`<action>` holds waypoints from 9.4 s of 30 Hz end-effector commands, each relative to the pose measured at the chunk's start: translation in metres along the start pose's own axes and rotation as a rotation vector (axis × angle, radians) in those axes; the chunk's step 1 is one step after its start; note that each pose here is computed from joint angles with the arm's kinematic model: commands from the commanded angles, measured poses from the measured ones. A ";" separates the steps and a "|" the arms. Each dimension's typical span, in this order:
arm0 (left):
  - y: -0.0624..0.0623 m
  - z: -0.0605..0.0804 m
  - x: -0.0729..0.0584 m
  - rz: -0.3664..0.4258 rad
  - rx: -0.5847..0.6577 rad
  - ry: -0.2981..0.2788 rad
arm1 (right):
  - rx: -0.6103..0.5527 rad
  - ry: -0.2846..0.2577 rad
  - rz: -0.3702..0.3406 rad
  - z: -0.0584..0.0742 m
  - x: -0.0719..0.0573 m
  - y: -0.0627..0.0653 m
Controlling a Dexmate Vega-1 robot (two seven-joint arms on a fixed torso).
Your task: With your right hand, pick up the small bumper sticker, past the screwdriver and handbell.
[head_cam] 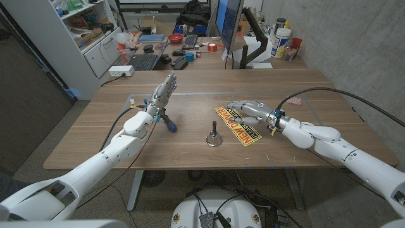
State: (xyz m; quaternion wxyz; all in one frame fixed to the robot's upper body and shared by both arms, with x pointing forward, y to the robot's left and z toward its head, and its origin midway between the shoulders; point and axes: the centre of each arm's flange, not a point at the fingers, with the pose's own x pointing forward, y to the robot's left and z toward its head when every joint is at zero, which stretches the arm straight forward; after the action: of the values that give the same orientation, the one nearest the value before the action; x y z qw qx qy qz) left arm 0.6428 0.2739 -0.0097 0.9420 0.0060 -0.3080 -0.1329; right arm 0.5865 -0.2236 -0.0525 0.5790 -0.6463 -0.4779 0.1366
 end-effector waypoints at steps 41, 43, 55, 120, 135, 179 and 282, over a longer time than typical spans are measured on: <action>-0.007 -0.001 0.000 0.001 0.002 0.006 | -0.214 -0.050 0.226 -0.026 -0.001 0.010; -0.007 -0.002 -0.001 0.003 0.003 0.007 | -0.219 -0.050 0.244 -0.027 -0.002 0.011; -0.008 -0.003 -0.002 0.003 -0.006 0.008 | -0.227 -0.038 0.284 -0.030 -0.003 0.013; -0.005 -0.013 0.008 -0.016 -0.037 0.000 | -0.367 -0.074 0.572 -0.019 0.003 0.020; -0.003 -0.015 0.006 -0.013 -0.051 -0.004 | -0.345 -0.089 0.566 -0.013 0.010 0.019; 0.001 -0.016 0.008 -0.015 -0.053 0.003 | -0.302 -0.089 0.424 -0.004 0.024 0.004; -0.005 -0.006 0.017 -0.044 -0.037 -0.016 | -0.293 -0.082 0.199 0.014 0.031 -0.087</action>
State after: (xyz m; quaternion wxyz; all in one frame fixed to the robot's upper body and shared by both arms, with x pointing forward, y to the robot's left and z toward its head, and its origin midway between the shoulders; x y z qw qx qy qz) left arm 0.6580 0.2652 -0.0075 0.9372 -0.0065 -0.3108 -0.1585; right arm 0.5561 -0.2025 0.0250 0.4453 -0.7620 -0.4457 0.1499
